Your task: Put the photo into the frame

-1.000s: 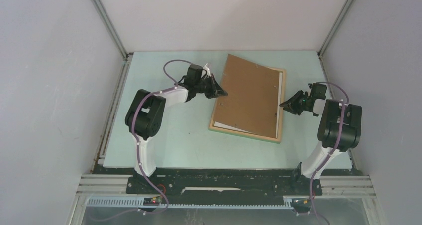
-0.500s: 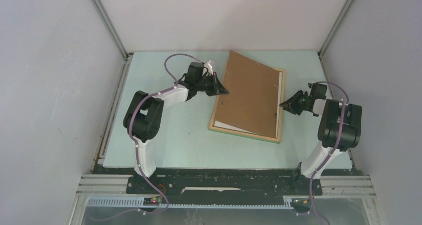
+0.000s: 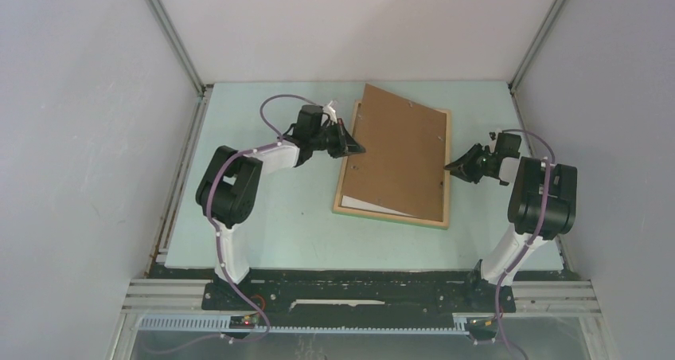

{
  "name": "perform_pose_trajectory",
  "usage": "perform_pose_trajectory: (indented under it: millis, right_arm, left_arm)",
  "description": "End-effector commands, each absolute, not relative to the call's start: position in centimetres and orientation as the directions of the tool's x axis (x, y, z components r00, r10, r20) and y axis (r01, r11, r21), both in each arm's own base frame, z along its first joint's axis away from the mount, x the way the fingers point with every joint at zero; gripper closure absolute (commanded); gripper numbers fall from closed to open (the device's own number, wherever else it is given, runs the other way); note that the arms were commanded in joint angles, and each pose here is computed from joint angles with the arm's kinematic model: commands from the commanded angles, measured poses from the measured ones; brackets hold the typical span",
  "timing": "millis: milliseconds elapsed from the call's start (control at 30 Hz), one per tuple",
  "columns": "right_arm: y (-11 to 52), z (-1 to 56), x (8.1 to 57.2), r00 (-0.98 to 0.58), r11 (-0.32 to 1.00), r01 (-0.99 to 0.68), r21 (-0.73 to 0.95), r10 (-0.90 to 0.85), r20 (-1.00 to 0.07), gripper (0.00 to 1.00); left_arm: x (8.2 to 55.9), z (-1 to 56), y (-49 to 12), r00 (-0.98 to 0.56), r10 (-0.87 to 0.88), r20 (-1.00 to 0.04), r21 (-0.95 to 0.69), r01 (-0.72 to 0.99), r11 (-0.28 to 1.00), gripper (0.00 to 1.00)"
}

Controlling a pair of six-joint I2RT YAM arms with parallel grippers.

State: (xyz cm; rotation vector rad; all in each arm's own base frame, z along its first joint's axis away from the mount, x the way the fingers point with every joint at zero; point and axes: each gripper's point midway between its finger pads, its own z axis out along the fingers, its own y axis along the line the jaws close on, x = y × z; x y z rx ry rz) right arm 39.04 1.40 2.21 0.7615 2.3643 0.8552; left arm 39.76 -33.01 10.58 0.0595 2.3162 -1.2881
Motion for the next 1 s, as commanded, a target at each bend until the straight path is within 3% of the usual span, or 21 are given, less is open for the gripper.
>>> perform_pose_trajectory:
  millis: [0,167,400,667,967]
  right_arm:
    - [3.6,2.7,39.5,-0.751,0.629,0.267,0.730,0.611,-0.252,0.73]
    - [3.5,2.7,39.6,-0.750,0.630,0.267,0.729,0.611,-0.254,0.73]
    - [3.5,2.7,39.6,-0.748,0.626,0.269,0.732,0.614,-0.250,0.74]
    - [3.4,2.7,39.5,-0.748,0.622,0.268,0.736,0.615,-0.248,0.75]
    - [3.4,2.7,39.5,-0.747,0.617,0.265,0.741,0.617,-0.247,0.76]
  left_arm:
    - [36.5,6.8,-33.8,-0.924,-0.081,-0.374,-0.774,0.262,0.577,0.92]
    - [36.9,5.9,-33.9,-0.936,-0.079,-0.343,-0.769,0.232,0.596,0.95]
    - [37.6,4.3,-31.7,-0.932,-0.099,-0.349,-0.662,0.170,0.730,0.95]
    - [38.1,6.1,-30.2,-0.882,-0.022,-0.471,-0.483,0.237,0.843,0.62]
    - [38.4,7.0,-28.9,-0.860,0.044,-0.508,-0.327,0.240,0.914,0.37]
